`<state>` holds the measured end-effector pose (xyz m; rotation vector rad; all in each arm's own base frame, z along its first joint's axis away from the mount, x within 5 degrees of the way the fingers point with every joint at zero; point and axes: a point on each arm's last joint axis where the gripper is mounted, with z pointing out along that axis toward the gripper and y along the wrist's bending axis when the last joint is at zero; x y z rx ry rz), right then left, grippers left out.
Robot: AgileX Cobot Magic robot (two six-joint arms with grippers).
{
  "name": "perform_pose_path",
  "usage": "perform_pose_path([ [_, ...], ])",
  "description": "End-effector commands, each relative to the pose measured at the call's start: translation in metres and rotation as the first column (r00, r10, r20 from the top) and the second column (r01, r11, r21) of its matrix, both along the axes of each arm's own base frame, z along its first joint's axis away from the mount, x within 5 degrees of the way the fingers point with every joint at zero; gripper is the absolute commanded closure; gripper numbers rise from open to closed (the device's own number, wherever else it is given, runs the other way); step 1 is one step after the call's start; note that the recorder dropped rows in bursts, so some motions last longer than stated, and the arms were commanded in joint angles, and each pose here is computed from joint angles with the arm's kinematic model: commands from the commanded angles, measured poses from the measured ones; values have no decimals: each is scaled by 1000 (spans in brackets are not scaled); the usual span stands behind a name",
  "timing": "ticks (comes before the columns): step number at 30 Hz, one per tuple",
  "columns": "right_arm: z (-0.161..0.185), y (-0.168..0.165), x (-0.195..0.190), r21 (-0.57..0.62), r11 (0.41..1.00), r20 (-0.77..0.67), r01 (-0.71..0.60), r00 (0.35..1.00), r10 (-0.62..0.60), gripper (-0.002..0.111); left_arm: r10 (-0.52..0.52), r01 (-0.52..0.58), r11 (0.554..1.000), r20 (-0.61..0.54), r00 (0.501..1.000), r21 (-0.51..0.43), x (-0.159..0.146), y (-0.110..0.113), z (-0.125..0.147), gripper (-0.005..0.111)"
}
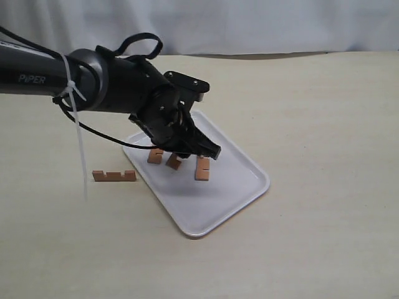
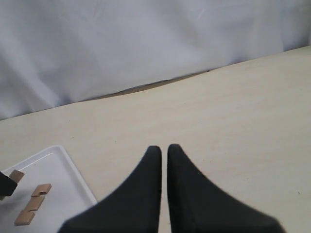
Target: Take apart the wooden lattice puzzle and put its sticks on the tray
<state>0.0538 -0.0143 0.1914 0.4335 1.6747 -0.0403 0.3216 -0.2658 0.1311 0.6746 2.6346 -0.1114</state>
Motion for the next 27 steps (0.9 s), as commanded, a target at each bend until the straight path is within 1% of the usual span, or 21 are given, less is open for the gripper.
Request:
perform_pose_path([
  [1, 0, 0, 0, -8, 1000, 1, -2, 1000, 2, 104, 2, -2, 1000, 23, 1000, -3, 0, -5, 3, 89],
  [5, 0, 0, 0, -8, 1000, 1, -2, 1000, 2, 104, 2, -2, 1000, 23, 1000, -4, 0, -5, 3, 54],
  [7, 0, 0, 0, -8, 1000, 1, -2, 1000, 2, 104, -1, 1, 1000, 22, 1000, 7, -1, -4, 7, 42],
  [8, 0, 0, 0, -8, 1000, 1, -2, 1000, 2, 104, -16, 16, 1000, 24, 1000, 21, -1, -3, 11, 39],
  [11, 0, 0, 0, -8, 1000, 1, -2, 1000, 2, 104, -78, 76, 994, 33, 996, 79, 0, -1, 32, 36],
  [14, 0, 0, 0, -8, 1000, 1, -2, 1000, 2, 104, -126, 123, 980, 7, 992, 159, -4, 6, 57, 37],
  [16, 0, 0, 0, -8, 1000, 1, -2, 1000, 2, 104, -189, 186, 957, -10, 982, 222, -8, 12, 72, 37],
  [19, 0, 0, 0, -8, 1000, 1, -2, 1000, 2, 104, -286, 291, 905, -65, 956, 310, -16, 22, 89, 37],
  [21, 0, 0, 0, -8, 1000, 1, -2, 1000, 2, 104, -330, 358, 861, -137, 934, 363, -23, 30, 95, 37],
  [23, 0, 0, 0, -8, 1000, 1, -2, 1000, 2, 104, -354, 411, 820, -212, 911, 398, -29, 37, 95, 37],
  [25, 0, 0, 0, -8, 1000, 1, -2, 1000, 2, 104, -362, 438, 801, -253, 897, 408, -33, 43, 91, 37],
  [27, 0, 0, 0, -8, 1000, 1, -2, 1000, 2, 104, -355, 442, 802, -275, 894, 402, -36, 49, 85, 37],
])
